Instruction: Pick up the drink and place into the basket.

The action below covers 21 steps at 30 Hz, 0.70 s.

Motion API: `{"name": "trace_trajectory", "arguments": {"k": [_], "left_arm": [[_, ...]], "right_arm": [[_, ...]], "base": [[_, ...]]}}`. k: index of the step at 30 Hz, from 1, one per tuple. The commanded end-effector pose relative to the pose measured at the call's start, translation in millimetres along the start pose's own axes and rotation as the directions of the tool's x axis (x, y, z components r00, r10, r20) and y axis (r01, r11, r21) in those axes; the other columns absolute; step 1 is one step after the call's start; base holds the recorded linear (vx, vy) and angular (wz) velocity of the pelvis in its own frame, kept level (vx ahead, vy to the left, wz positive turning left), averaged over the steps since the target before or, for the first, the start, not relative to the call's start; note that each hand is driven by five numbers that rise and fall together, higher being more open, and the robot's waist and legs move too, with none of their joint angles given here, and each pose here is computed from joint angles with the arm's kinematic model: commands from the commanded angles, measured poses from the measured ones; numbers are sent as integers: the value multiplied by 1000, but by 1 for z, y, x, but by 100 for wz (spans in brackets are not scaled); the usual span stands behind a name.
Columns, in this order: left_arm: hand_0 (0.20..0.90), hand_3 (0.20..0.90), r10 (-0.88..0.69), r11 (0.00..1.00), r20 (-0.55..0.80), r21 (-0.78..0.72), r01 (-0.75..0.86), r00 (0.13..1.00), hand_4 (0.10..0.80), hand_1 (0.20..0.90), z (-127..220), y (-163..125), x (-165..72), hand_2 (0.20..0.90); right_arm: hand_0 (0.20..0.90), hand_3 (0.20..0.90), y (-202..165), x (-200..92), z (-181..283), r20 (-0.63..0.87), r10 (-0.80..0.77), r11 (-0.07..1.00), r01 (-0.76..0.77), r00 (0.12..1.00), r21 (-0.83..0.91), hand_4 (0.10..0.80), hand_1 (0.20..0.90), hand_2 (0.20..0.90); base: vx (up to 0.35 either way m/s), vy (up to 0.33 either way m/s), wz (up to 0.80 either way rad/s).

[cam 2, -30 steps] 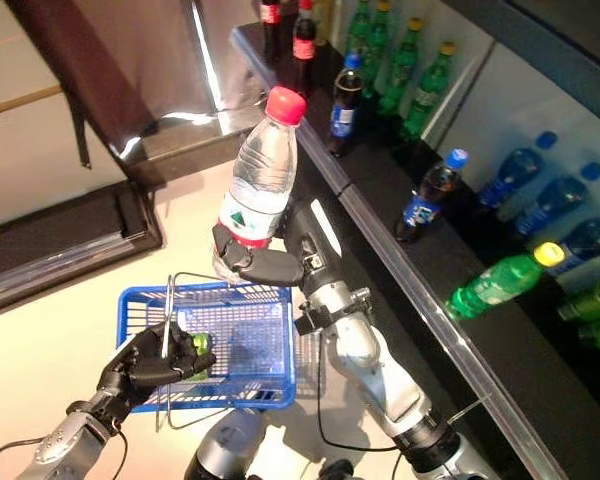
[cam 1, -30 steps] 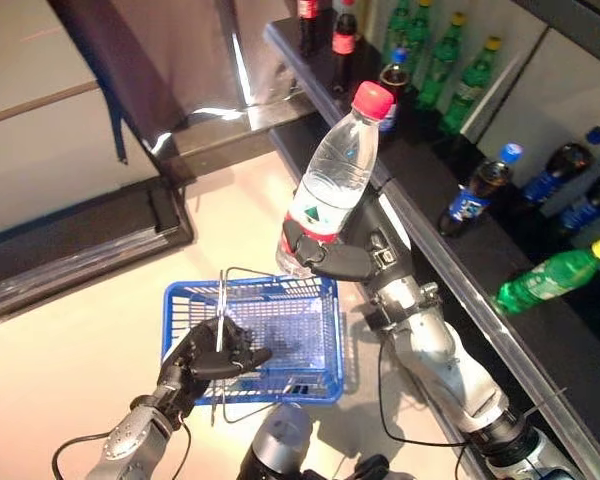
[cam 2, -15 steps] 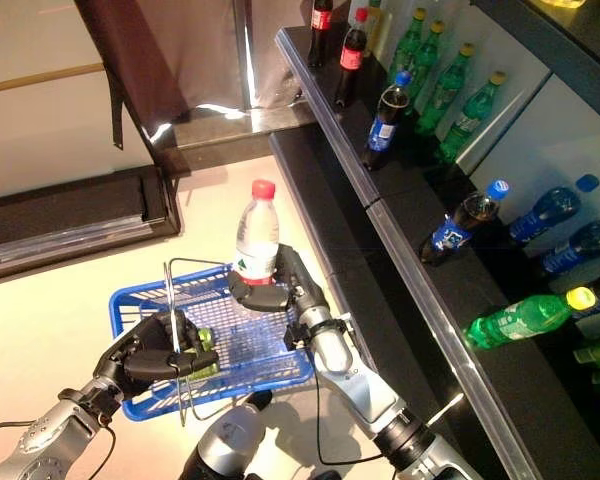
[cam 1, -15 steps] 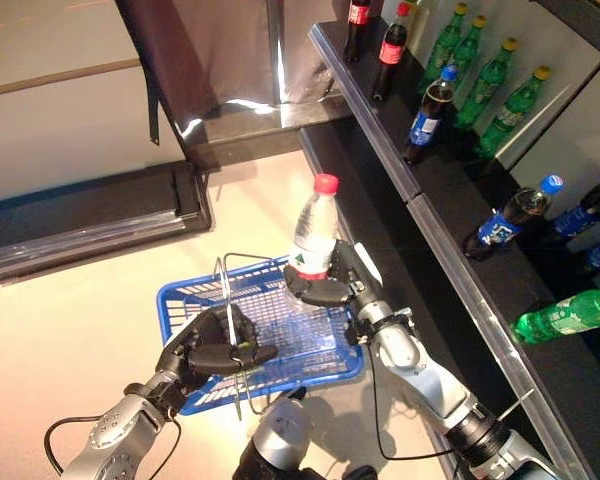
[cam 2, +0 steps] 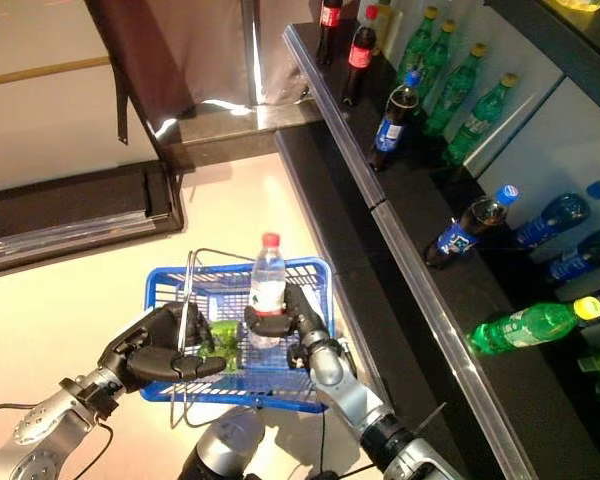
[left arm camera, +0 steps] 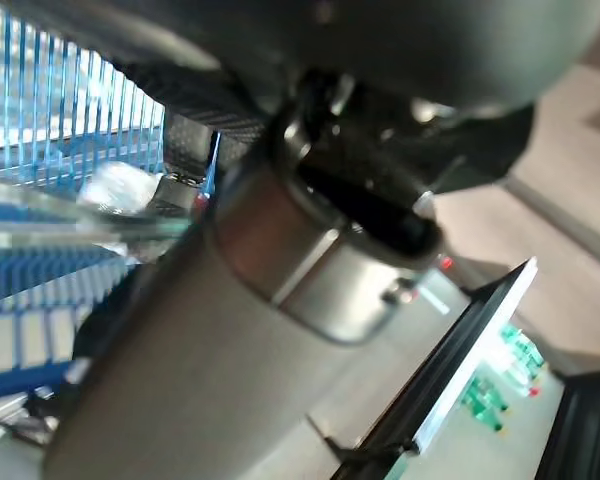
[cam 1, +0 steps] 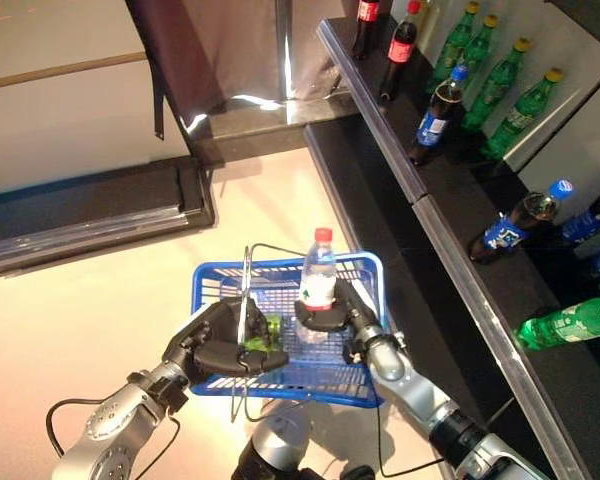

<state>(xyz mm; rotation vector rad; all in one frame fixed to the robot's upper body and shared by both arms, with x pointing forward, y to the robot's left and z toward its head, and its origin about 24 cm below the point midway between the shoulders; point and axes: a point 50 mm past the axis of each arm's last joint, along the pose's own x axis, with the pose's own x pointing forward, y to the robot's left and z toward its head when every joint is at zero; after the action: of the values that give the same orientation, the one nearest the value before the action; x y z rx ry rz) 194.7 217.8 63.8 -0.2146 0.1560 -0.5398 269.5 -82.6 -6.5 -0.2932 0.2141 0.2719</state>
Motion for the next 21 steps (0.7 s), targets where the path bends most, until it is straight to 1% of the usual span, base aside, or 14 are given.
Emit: {"name": "trace_trajectory", "arguments": {"k": [1, 3, 4, 10, 13, 19, 21], "left_arm": [[300, 200, -432, 900, 457, 272, 341, 777, 100, 300, 98, -59, 8, 300], [300, 200, -462, 886, 444, 273, 375, 768, 100, 300, 102, -62, 12, 300], [300, 200, -504, 863, 429, 279, 421, 750, 100, 300, 103, -68, 16, 300], [300, 200, -604, 797, 403, 282, 534, 688, 100, 300, 106, -88, 26, 300], [300, 200, -596, 802, 413, 348, 485, 689, 100, 300, 113, -90, 29, 300], [300, 200, -592, 805, 417, 352, 478, 690, 100, 300, 119, -92, 34, 300], [300, 200, -591, 806, 422, 356, 474, 688, 100, 300, 121, -93, 35, 300]], "right_arm": [[300, 200, 18, 15, 69, 285, 26, 1000, -27, 958, 1, 100, 300, 300], [300, 200, 20, 19, 58, 220, 18, 1000, -20, 975, 4, 100, 300, 300], [300, 200, 24, 21, 52, 181, 18, 1000, -20, 983, 8, 100, 300, 300], [300, 200, 38, 24, 30, 59, 35, 999, -36, 998, 20, 100, 300, 300], [300, 200, 41, 26, 20, 0, 40, 999, -40, 999, -3, 100, 300, 300], [300, 200, 37, 31, -7, -173, 48, 997, -38, 984, 60, 100, 300, 300], [300, 200, 37, 31, -11, -201, 46, 997, -31, 978, 78, 100, 300, 300]], "base": [[21, 3, 11], [32, -5, 4], [0, 0, 0], [25, -1, 12], [0, 0, 0], [-5, 0, 0], [0, 0, 0]]}}
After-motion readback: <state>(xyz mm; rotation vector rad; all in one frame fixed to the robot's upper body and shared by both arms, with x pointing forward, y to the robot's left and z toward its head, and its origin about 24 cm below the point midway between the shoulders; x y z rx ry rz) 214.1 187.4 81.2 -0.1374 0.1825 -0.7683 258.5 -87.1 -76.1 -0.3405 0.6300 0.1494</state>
